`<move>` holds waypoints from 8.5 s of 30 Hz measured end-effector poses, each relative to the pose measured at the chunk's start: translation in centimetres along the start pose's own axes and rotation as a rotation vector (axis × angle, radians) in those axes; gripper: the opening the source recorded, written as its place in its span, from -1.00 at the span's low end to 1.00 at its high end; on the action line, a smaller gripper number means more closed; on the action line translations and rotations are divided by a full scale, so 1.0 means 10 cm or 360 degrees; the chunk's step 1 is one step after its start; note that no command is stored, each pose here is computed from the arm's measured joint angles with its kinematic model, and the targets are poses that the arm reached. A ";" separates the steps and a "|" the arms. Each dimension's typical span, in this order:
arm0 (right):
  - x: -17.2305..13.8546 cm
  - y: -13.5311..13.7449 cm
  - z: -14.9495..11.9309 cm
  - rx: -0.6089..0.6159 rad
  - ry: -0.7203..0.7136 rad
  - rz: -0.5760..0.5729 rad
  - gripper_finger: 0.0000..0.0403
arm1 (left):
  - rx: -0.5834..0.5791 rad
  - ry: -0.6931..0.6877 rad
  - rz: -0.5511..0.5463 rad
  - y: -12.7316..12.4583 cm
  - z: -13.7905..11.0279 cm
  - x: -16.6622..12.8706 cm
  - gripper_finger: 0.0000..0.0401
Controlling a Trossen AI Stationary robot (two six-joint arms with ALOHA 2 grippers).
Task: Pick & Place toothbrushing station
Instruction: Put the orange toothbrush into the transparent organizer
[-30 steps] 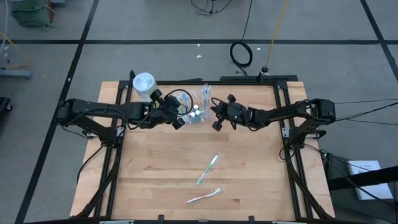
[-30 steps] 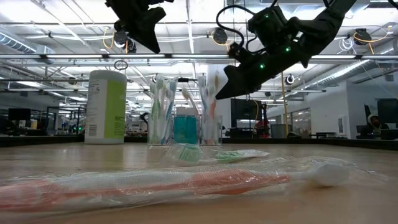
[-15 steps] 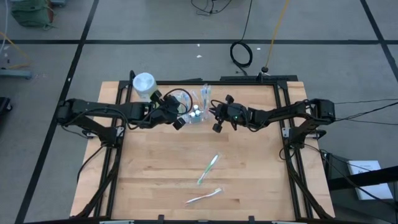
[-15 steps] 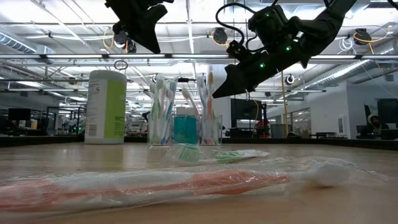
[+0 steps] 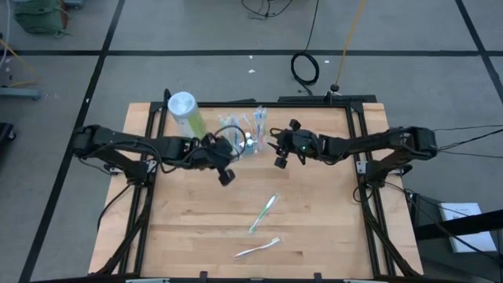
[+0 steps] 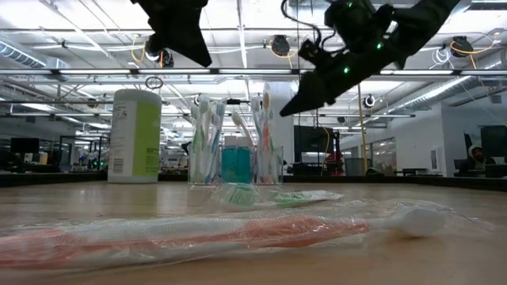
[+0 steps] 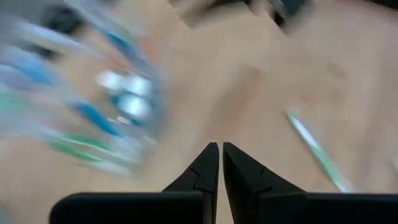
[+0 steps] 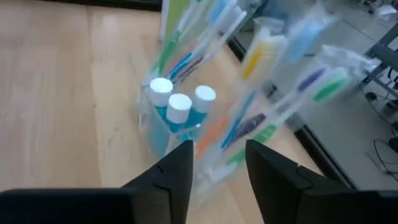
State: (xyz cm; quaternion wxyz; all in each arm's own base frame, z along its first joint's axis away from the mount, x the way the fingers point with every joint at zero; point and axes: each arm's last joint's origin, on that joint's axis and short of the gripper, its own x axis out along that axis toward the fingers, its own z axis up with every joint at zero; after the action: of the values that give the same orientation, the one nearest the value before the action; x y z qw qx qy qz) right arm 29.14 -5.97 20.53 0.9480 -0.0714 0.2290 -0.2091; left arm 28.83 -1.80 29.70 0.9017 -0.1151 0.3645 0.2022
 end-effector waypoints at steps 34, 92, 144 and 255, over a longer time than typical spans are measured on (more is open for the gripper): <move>-0.63 -0.16 0.02 0.0163 0.0106 0.0166 -0.31 | 0.0186 0.0264 -0.0799 -1.72 -1.18 0.95 -0.71; -0.62 -0.10 0.03 0.0056 -0.0094 0.0453 -0.31 | 0.0685 -0.0521 -0.0033 -1.36 -0.73 -0.35 -0.96; -0.71 0.47 0.26 0.0259 -0.1093 0.1017 -0.27 | 0.0558 -0.0881 0.0270 -1.21 -0.17 0.06 -0.94; -0.87 0.28 0.13 -0.0070 -0.0375 0.0288 -0.15 | 0.0148 -0.1269 0.0451 0.52 0.14 0.24 -0.91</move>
State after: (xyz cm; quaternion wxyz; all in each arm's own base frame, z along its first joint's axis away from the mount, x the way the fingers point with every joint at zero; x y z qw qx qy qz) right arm 23.74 0.36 24.58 0.9815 -0.0953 0.1263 -0.1078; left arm 28.92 3.98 28.68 0.9396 0.0641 0.0083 0.3363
